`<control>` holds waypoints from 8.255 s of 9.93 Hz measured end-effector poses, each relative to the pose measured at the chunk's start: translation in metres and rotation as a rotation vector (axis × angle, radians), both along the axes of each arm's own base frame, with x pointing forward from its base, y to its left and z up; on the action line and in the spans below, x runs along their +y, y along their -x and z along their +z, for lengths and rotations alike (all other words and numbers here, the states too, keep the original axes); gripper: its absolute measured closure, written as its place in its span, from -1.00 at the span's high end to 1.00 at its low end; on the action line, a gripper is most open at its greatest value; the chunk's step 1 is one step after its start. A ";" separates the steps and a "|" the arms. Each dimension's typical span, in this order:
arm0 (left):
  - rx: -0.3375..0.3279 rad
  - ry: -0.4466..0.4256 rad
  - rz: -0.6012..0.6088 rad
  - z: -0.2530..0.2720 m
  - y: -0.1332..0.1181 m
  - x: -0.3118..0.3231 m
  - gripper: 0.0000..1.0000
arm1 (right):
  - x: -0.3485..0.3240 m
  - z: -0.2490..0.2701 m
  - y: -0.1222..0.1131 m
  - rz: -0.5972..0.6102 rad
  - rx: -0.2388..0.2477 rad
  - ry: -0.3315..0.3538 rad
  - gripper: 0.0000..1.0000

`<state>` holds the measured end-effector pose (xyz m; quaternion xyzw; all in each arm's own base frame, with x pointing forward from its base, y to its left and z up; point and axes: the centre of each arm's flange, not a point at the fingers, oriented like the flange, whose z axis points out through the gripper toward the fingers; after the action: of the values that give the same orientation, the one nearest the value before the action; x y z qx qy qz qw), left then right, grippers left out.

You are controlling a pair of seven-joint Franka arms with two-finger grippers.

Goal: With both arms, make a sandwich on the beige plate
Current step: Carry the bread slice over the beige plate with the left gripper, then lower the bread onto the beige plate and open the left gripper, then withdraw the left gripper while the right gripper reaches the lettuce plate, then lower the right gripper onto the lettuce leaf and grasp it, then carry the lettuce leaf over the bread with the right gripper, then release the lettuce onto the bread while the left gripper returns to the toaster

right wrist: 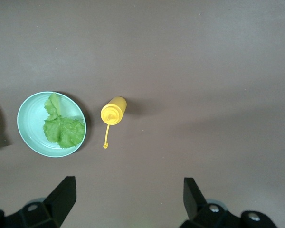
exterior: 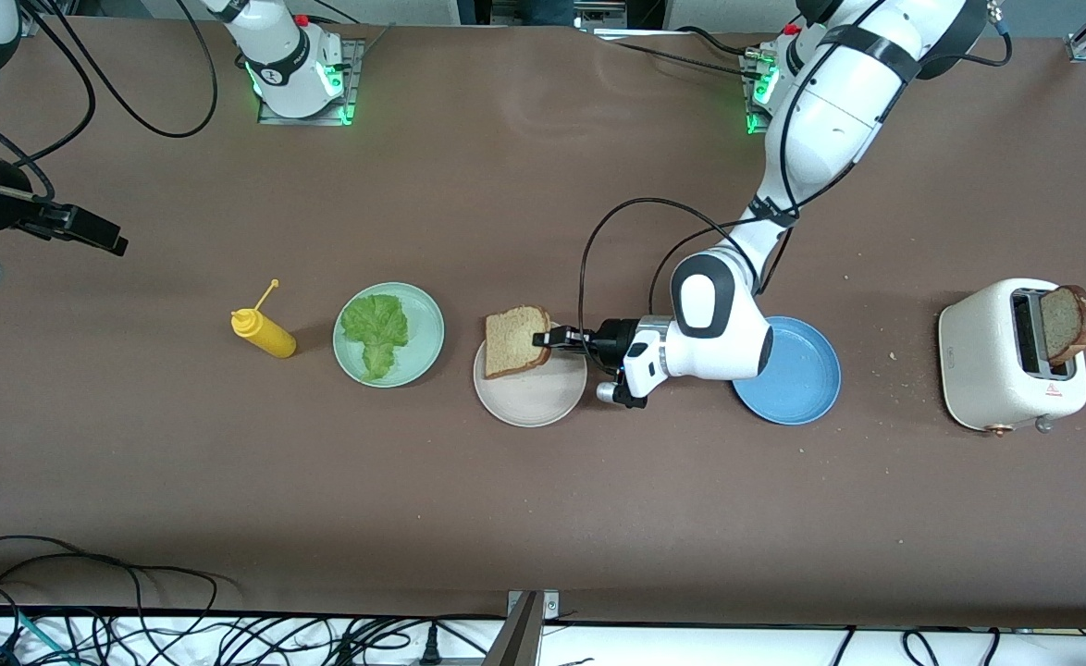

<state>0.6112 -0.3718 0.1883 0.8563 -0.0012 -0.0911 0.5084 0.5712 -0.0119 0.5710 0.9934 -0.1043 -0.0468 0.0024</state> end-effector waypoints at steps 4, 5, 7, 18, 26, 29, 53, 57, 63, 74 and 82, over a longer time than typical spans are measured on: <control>-0.021 -0.005 0.019 0.005 -0.010 0.007 0.54 | 0.000 0.000 0.000 -0.001 0.000 0.000 1.00; -0.032 -0.004 0.027 0.009 -0.015 0.011 0.76 | 0.000 0.000 0.000 -0.001 0.000 0.000 1.00; -0.072 -0.005 0.039 0.023 -0.031 0.021 1.00 | 0.000 0.000 0.000 0.000 0.000 0.000 1.00; -0.380 -0.702 -0.166 0.102 -0.094 0.166 1.00 | 0.031 -0.013 -0.004 0.054 0.012 -0.015 1.00; -0.376 -0.945 -0.254 0.155 -0.101 0.266 1.00 | 0.158 -0.112 -0.019 0.238 0.117 -0.076 1.00; -0.370 -0.949 -0.234 0.162 -0.103 0.281 1.00 | 0.194 -0.163 -0.024 0.281 0.061 -0.081 1.00; -0.280 -1.105 -0.122 0.268 -0.075 0.404 1.00 | 0.237 -0.331 -0.048 0.106 -0.055 -0.079 -0.92; -0.265 -1.101 -0.152 0.261 -0.068 0.414 1.00 | 0.265 -0.286 -0.071 -0.153 -0.139 -0.109 -0.92; -0.264 -1.099 -0.154 0.256 -0.067 0.418 1.00 | 0.352 -0.275 -0.084 -0.454 -0.145 -0.197 -0.92; -0.297 -1.101 -0.154 0.258 -0.069 0.436 1.00 | 0.450 -0.329 -0.061 -0.675 -0.026 -0.220 -0.92; -0.309 -1.085 -0.145 0.259 -0.068 0.457 1.00 | 0.462 -0.345 -0.044 -0.695 0.033 -0.190 0.15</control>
<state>0.6792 0.0851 0.4471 0.9959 -0.0874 0.0128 -0.0181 0.6153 0.4496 0.2262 0.8935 -0.4310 -0.0704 -0.1041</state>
